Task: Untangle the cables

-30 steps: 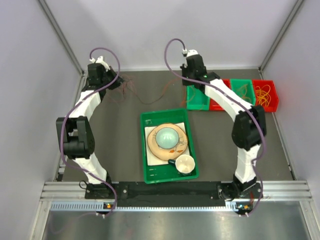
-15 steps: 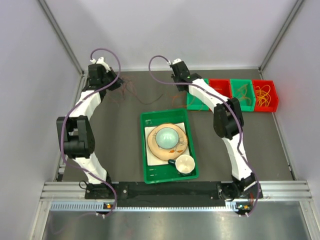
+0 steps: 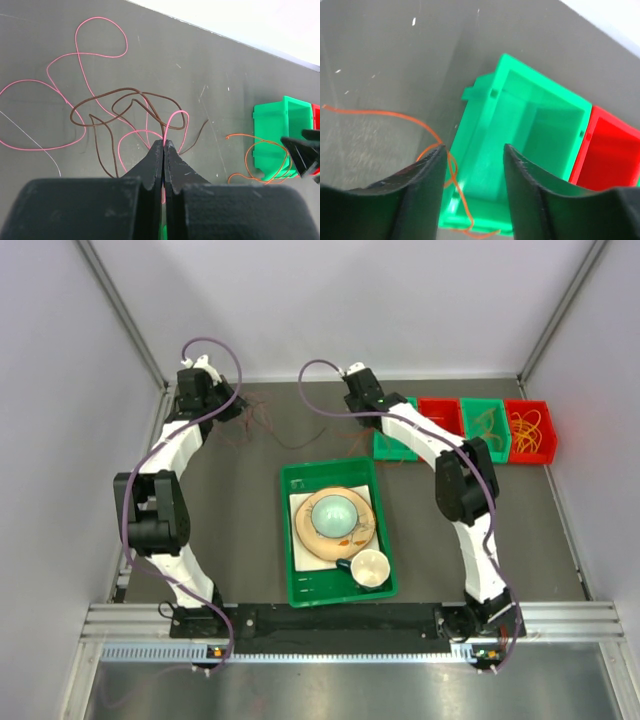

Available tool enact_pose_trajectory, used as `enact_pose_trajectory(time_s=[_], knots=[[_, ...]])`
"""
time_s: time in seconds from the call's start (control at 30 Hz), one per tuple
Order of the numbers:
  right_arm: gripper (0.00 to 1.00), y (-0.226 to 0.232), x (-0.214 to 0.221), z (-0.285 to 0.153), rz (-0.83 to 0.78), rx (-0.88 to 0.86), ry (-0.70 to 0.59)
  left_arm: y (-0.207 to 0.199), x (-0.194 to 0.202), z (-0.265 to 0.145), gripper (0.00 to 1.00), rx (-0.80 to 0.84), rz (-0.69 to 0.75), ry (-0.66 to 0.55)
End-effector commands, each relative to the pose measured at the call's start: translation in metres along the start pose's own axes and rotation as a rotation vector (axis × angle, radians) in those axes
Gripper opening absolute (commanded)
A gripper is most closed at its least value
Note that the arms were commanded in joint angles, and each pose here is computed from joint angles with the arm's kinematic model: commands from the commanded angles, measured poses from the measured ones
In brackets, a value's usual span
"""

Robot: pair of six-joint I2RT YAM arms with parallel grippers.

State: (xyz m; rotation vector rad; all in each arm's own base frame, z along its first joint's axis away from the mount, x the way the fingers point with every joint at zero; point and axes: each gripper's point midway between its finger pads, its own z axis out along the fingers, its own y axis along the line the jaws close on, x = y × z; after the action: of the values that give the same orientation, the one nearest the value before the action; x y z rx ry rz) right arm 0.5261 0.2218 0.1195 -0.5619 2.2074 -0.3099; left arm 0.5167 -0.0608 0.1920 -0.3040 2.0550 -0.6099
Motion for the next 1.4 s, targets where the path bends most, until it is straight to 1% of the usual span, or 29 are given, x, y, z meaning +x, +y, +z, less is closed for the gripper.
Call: enact_pose_trajectory(time_s=[0.0, 0.1, 0.27, 0.3, 0.47, 0.63, 0.73, 0.77, 0.87, 0.93, 0.97, 1.03, 1.1, 1.13, 1.17, 1.23, 1.37], knots=[[0.60, -0.012, -0.037, -0.044, 0.123, -0.037, -0.134, -0.012, -0.019, -0.004, 0.00, 0.040, 0.036, -0.049], [0.67, -0.004, -0.025, -0.043, 0.153, -0.069, -0.094, -0.013, -0.019, -0.005, 0.00, 0.042, 0.038, -0.050], [0.72, 0.001, -0.016, -0.042, 0.224, -0.103, -0.068, -0.013, -0.018, -0.005, 0.00, 0.044, 0.034, -0.048], [0.77, 0.002, -0.015, -0.041, 0.243, -0.107, -0.064, -0.013, -0.018, -0.005, 0.00, 0.044, 0.032, -0.047], [0.82, 0.009, -0.009, -0.033, 0.286, -0.161, -0.023, -0.014, -0.018, -0.006, 0.00, 0.048, 0.033, -0.048], [0.82, 0.012, -0.003, -0.028, 0.348, -0.212, 0.001, -0.012, -0.017, -0.005, 0.00, 0.045, 0.035, -0.046], [0.78, 0.012, 0.001, -0.026, 0.372, -0.229, 0.011, -0.012, -0.016, -0.005, 0.00, 0.043, 0.034, -0.046], [0.73, 0.012, 0.002, -0.026, 0.373, -0.228, 0.013, -0.011, -0.016, -0.005, 0.00, 0.042, 0.034, -0.044], [0.68, 0.010, 0.002, -0.028, 0.373, -0.224, 0.005, -0.011, -0.016, -0.004, 0.00, 0.043, 0.034, -0.046], [0.67, 0.010, 0.004, -0.027, 0.370, -0.224, 0.009, -0.012, -0.016, -0.004, 0.00, 0.044, 0.034, -0.045], [0.64, 0.009, 0.005, -0.026, 0.372, -0.225, 0.010, -0.011, -0.016, -0.004, 0.00, 0.044, 0.034, -0.044], [0.64, 0.009, 0.007, -0.024, 0.370, -0.224, 0.018, -0.012, -0.016, -0.004, 0.00, 0.046, 0.031, -0.044], [0.61, 0.010, 0.007, -0.023, 0.371, -0.231, 0.020, -0.011, -0.015, -0.004, 0.00, 0.045, 0.031, -0.043], [0.58, 0.009, 0.007, -0.023, 0.372, -0.230, 0.020, -0.011, -0.015, -0.003, 0.00, 0.043, 0.032, -0.042], [0.53, 0.009, 0.008, -0.023, 0.372, -0.230, 0.021, -0.011, -0.015, -0.004, 0.00, 0.044, 0.032, -0.044], [0.48, 0.009, 0.008, -0.024, 0.375, -0.231, 0.020, -0.011, -0.016, -0.004, 0.00, 0.045, 0.033, -0.045], [0.43, 0.008, 0.005, -0.026, 0.379, -0.234, 0.010, -0.011, -0.016, -0.004, 0.00, 0.044, 0.032, -0.044]])
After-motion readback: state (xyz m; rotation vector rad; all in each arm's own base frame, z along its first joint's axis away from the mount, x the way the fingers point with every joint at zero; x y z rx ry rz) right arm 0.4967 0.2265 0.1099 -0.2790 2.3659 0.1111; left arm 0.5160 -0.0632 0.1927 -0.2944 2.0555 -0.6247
